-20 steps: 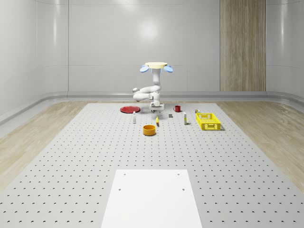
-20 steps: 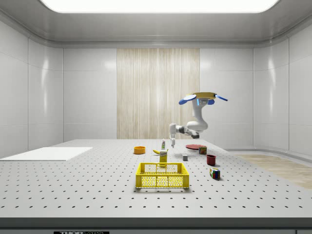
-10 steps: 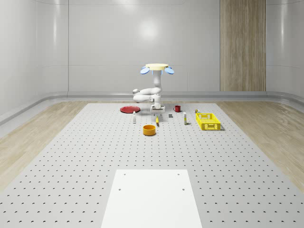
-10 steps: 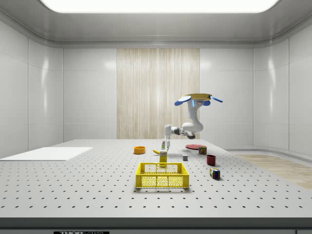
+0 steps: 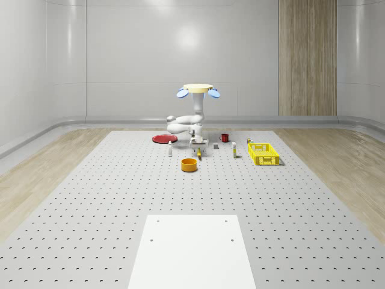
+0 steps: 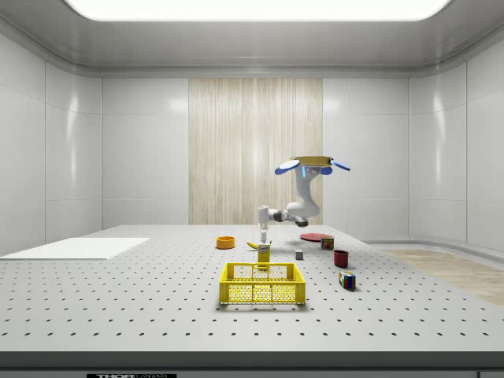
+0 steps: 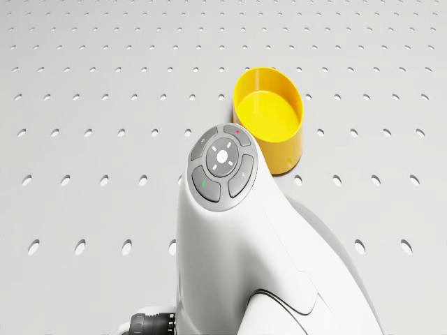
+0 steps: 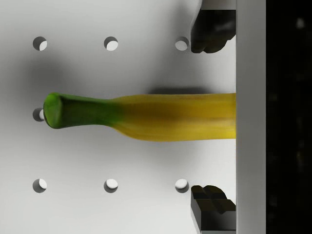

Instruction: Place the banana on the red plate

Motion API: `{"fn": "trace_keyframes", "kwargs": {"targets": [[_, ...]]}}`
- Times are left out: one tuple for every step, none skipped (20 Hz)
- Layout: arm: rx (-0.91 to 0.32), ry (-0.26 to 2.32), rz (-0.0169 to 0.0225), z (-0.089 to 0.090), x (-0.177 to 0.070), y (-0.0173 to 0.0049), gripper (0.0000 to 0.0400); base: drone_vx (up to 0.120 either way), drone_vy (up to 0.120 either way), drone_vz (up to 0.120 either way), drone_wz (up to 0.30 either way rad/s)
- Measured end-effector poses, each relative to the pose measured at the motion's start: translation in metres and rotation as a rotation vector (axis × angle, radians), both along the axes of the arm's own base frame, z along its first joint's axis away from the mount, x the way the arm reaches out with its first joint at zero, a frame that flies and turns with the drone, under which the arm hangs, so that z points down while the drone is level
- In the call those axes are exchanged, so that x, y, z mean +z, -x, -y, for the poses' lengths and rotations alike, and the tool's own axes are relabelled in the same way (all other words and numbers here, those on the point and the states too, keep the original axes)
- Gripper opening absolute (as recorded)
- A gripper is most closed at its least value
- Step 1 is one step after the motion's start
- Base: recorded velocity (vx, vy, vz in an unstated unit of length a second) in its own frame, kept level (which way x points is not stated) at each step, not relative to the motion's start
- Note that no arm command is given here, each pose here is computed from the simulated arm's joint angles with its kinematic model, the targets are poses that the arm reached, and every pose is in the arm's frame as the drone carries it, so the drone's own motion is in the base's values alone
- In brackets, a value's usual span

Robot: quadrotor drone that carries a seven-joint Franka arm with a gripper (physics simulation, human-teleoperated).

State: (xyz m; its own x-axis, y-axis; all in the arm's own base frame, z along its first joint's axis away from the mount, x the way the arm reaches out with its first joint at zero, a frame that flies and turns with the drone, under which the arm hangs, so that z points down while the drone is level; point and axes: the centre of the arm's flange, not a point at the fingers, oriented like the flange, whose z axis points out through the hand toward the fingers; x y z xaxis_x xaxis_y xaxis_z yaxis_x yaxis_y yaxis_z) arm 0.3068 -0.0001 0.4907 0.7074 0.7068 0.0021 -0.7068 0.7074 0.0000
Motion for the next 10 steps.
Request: {"fn": "trace_keyframes", "kwargs": {"targets": [[0.0,0.0,0.0,0.0,0.0,0.0,0.04,0.12,0.0,0.0,0.0],[0.0,0.0,0.0,0.0,0.0,0.0,0.04,0.12,0.0,0.0,0.0],[0.0,0.0,0.0,0.0,0.0,0.0,0.04,0.12,0.0,0.0,0.0],[0.0,0.0,0.0,0.0,0.0,0.0,0.04,0.12,0.0,0.0,0.0],[0.0,0.0,0.0,0.0,0.0,0.0,0.04,0.12,0.0,0.0,0.0],[0.0,0.0,0.0,0.0,0.0,0.0,0.04,0.12,0.0,0.0,0.0],[0.0,0.0,0.0,0.0,0.0004,0.0,0.04,0.0,0.0,0.0,0.0],[0.0,0.0,0.0,0.0,0.0018,0.0,0.04,0.0,0.0,0.0,0.0],[0.0,0.0,0.0,0.0,0.004,0.0,0.04,0.0,0.0,0.0,0.0],[0.0,0.0,0.0,0.0,0.0068,0.0,0.04,0.0,0.0,0.0,0.0]]}}
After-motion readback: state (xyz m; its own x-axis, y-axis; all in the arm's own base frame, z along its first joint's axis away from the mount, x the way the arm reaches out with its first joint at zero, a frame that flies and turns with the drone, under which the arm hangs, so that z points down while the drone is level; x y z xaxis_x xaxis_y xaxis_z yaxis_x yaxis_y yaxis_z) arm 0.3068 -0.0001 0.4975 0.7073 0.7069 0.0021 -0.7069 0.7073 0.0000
